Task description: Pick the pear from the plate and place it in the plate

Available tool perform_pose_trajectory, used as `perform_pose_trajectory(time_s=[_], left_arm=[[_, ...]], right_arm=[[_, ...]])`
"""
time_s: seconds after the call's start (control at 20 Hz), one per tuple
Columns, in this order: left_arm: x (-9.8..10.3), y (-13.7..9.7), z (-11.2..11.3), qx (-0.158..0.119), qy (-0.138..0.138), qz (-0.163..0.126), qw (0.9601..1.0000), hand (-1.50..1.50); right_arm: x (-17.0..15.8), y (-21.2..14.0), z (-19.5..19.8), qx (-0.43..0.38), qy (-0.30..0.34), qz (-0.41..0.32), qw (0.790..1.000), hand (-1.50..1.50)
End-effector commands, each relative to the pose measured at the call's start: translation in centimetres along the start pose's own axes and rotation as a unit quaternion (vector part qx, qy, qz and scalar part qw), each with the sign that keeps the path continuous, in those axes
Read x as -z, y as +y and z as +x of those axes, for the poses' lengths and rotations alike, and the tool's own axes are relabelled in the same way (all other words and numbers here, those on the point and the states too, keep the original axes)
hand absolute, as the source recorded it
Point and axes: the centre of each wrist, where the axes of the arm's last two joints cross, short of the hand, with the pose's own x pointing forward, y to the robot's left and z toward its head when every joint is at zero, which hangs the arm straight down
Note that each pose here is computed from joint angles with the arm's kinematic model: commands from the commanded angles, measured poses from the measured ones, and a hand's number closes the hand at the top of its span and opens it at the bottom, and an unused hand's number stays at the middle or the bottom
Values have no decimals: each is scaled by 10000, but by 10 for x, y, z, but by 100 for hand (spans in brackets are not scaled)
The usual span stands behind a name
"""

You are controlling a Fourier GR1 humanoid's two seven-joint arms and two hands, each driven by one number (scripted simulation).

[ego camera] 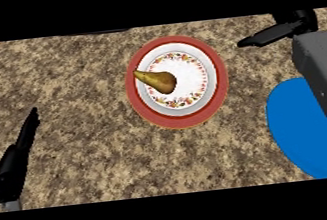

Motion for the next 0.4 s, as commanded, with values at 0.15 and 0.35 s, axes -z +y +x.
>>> perform_pose_trajectory(time_s=[0.15, 0.35], left_arm=[[4, 12, 7, 4, -99, -58, 9999, 0], [10, -7, 7, -84, 18, -134, 9999, 0]], right_arm=[[-31, -52, -10, -145, -139, -66, 9998, -150], [-34, -80, 8, -136, -139, -2, 9998, -150]])
